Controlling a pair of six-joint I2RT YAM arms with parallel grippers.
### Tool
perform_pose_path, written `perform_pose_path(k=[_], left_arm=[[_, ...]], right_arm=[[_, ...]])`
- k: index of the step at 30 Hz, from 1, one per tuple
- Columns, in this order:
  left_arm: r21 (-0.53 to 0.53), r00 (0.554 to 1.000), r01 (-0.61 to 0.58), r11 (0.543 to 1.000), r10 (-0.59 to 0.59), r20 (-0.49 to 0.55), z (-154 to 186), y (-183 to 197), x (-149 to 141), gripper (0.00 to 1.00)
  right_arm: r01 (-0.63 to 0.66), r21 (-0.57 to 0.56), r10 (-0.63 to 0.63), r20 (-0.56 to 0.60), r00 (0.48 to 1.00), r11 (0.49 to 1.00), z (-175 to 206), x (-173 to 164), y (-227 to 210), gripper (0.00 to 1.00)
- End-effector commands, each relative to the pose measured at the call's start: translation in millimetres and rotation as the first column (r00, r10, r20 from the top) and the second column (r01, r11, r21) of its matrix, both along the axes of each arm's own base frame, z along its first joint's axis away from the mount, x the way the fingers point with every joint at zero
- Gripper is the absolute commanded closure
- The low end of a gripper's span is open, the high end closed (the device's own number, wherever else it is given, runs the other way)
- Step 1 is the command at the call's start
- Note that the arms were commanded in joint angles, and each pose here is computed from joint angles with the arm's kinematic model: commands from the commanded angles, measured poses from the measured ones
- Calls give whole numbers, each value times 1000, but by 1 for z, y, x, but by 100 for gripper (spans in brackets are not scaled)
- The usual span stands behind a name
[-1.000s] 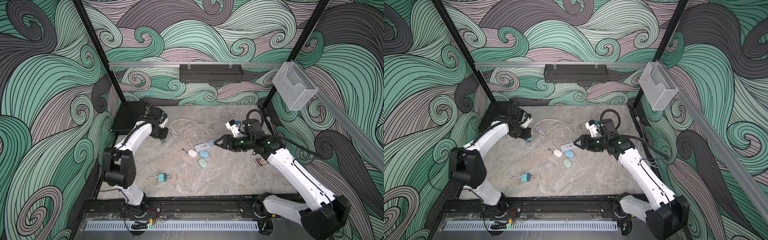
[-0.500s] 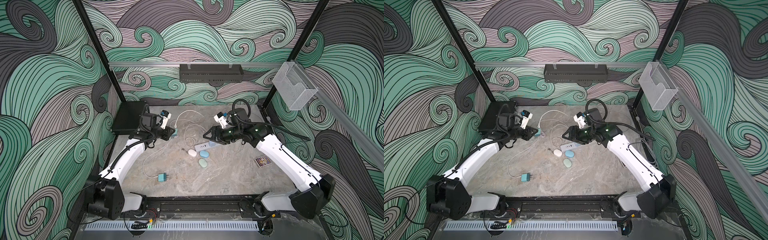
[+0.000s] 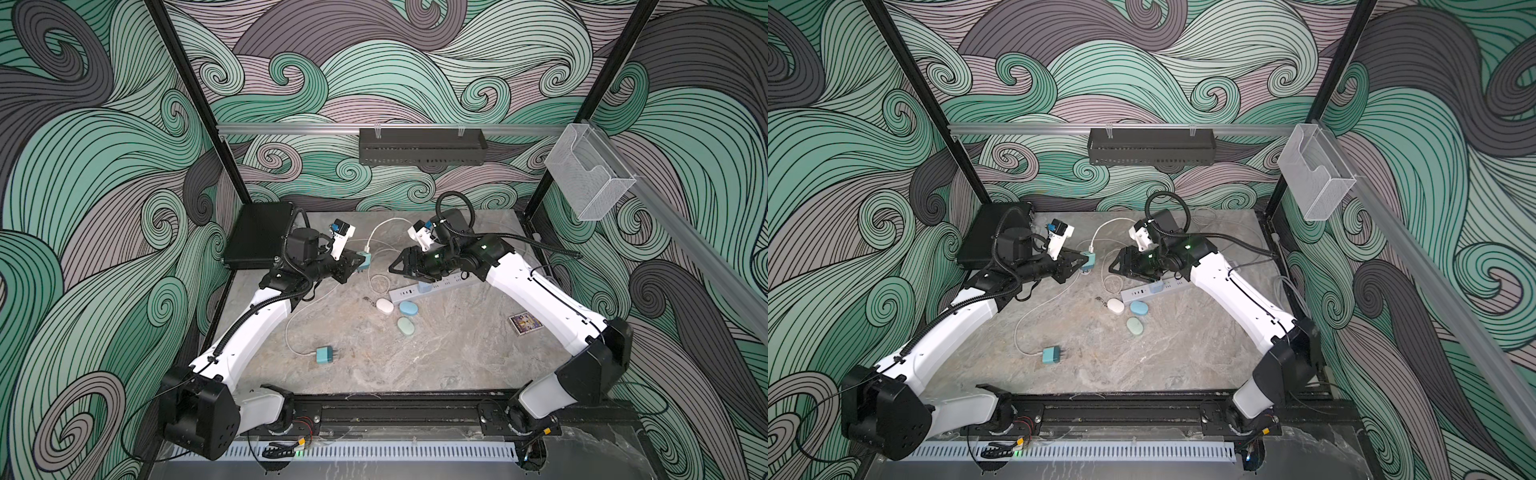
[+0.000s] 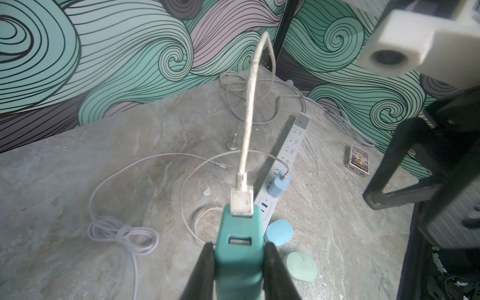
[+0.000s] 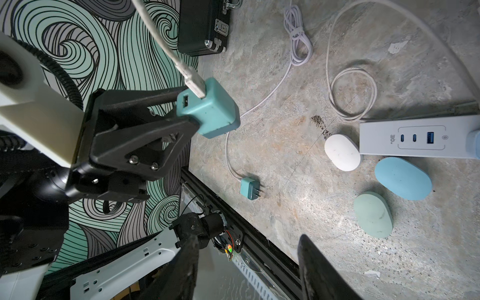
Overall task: Charge the bluetooth headset
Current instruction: Pick up the plug from the center of the board.
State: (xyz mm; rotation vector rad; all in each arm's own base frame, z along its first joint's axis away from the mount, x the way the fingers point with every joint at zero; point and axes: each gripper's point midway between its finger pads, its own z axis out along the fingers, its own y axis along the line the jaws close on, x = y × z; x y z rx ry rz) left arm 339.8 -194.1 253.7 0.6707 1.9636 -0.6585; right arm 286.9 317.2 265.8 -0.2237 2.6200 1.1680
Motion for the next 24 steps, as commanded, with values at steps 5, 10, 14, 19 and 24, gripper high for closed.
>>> perform_pose_path(k=[5,10,14,19,24], left_arm=[[11,990,104,994,-105,100,16,-23,-11,100],[19,987,129,992,-130,97,14,-30,-13,100],[28,984,147,989,-149,97,13,-36,-14,100],[33,981,164,986,-167,101,15,-42,-17,100],[37,979,174,984,-177,104,17,-46,-19,100]], right_arm=[[14,-9,-13,39,999,1000,11,9,5,46],[29,-28,-27,76,997,999,13,17,5,56],[22,-34,-19,87,996,999,13,20,8,59],[20,-46,-15,95,995,999,10,21,13,64],[20,-61,-13,110,994,998,9,23,17,70]])
